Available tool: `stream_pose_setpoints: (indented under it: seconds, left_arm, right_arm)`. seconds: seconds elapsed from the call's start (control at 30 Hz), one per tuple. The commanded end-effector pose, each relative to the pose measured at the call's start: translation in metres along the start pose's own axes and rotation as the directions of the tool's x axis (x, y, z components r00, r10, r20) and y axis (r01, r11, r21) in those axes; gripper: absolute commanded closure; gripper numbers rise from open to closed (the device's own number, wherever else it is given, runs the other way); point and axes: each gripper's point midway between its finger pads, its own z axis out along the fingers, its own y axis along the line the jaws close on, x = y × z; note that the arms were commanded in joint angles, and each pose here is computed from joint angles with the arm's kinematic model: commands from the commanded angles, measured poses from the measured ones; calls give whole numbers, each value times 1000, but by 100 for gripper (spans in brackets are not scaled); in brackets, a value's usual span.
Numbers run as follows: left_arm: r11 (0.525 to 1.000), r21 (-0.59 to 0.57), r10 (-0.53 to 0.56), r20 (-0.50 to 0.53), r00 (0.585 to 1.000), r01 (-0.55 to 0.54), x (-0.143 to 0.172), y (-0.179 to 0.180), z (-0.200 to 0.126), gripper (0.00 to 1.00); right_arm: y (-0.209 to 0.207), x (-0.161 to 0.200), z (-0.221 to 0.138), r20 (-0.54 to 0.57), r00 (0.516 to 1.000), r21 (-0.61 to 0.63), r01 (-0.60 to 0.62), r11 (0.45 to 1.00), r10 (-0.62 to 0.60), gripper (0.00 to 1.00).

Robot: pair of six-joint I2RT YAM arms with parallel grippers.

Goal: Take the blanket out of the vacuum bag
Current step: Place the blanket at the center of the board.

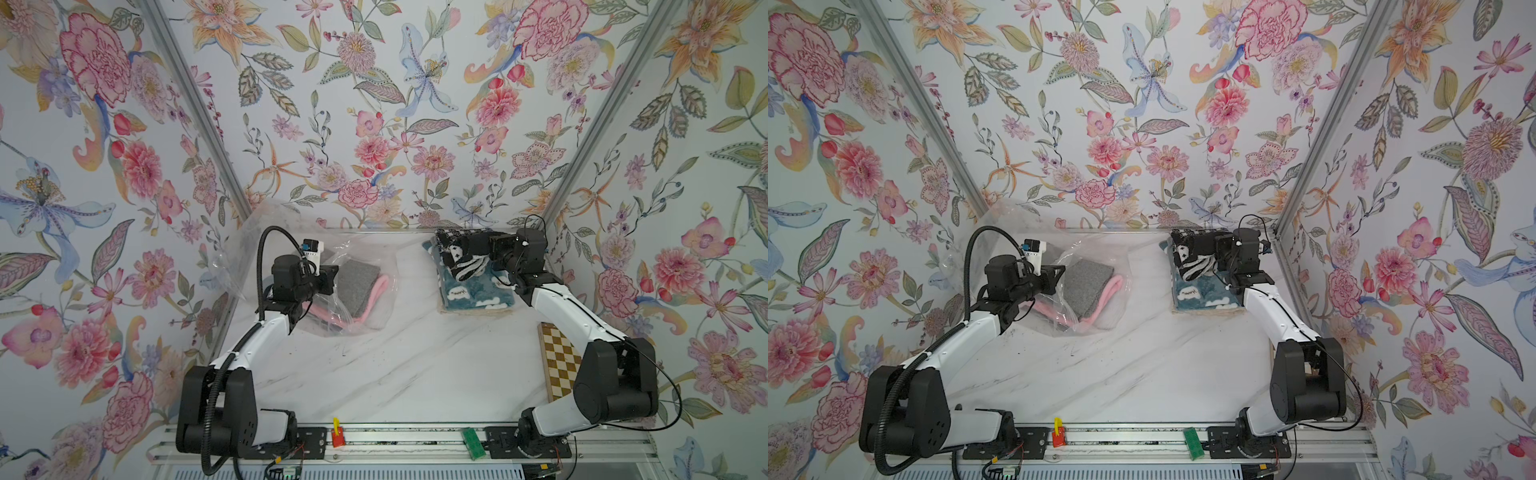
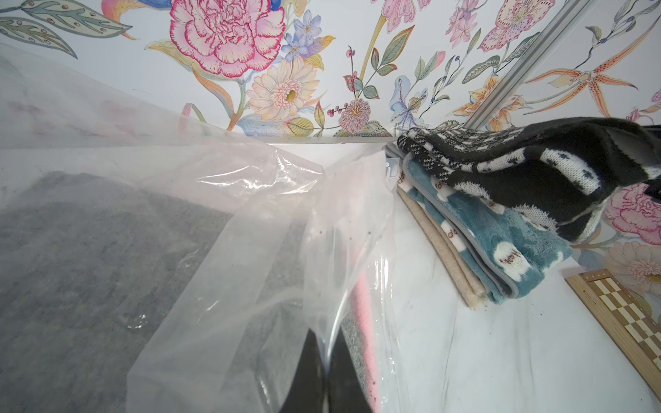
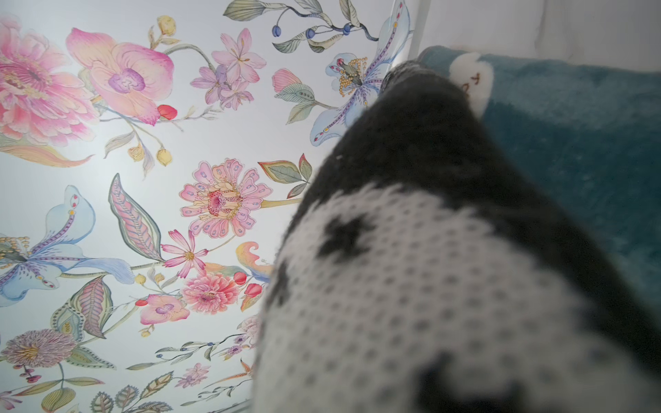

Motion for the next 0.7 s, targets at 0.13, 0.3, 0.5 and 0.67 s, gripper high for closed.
stream_pose_setpoints:
  seconds: [0.13, 0.3, 0.5, 0.67]
  left_arm:
    - [1000, 8, 11, -9, 1000, -11, -1, -3, 2, 96]
    - [1000, 8, 12, -12, 1000, -12, 0, -3, 4, 96]
    - [1000, 6, 11, -13, 1000, -11, 0, -2, 4, 96]
    - [1000, 6, 11, -12, 1000, -10, -1, -2, 3, 96]
  right_arm:
    - [-12, 15, -11, -85, 996, -2, 21, 1000, -21, 100]
    - [-36, 16, -22, -81, 997, 40, 19, 999, -16, 100]
    - [-55, 15, -34, -71, 997, 81, 36, 996, -30, 96]
    - [-77, 13, -42, -63, 997, 124, 44, 991, -36, 86]
